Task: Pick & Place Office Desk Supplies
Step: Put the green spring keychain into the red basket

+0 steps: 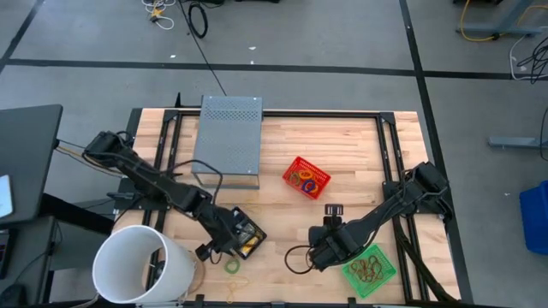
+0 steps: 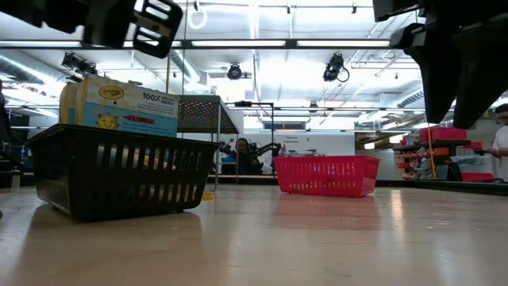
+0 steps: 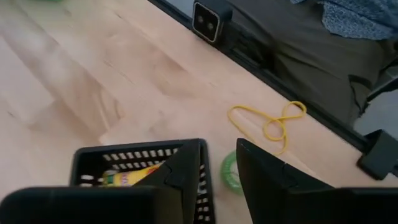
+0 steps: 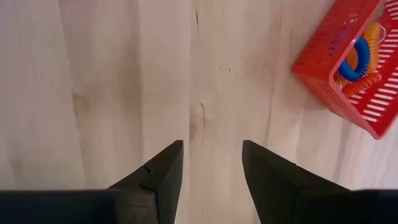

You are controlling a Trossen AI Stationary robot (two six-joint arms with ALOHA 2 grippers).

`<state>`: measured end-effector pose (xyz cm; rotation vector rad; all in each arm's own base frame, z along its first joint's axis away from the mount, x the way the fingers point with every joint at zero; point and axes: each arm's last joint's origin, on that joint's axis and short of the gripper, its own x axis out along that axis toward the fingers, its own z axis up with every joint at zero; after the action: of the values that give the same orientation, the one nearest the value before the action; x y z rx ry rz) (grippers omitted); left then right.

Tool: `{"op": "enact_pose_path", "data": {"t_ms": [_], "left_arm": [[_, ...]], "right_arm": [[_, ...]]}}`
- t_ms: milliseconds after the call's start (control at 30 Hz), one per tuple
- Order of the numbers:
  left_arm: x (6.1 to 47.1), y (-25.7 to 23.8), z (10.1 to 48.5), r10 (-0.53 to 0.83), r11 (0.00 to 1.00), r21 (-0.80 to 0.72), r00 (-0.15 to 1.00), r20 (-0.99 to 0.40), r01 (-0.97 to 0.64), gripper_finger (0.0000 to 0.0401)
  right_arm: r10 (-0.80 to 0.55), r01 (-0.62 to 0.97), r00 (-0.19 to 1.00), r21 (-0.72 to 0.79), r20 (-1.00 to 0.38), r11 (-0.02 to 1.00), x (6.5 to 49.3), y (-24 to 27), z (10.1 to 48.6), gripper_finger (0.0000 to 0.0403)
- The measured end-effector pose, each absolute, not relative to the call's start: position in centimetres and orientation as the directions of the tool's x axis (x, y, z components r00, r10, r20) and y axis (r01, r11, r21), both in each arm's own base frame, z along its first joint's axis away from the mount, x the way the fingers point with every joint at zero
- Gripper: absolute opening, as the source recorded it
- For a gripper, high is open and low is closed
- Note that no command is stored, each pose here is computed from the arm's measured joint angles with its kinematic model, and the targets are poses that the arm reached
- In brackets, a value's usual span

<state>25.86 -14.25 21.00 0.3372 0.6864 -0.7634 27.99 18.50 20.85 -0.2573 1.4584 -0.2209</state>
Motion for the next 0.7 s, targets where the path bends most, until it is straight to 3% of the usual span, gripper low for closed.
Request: {"op": "enact_pose_path", "data": {"t_ms": [367,700], "left_arm": [[26.2,-16.7,18.1,-0.483,0.75,-0.05,0.495,-0.723,0.659,0.0094],[26.1,-18.4,16.2,-0.51,0.719,-0.091,0.435,-0.742,0.689,0.0094]], "right_arm": [[-0.346,-0.095,0.034,-0.347,-0.938,0.933,27.2,18.2,21.0,0.0172],[-0.352,-0.116,0.029,-0.353,-0.936,0.928,27.0,18.4,21.0,0.0172]]}}
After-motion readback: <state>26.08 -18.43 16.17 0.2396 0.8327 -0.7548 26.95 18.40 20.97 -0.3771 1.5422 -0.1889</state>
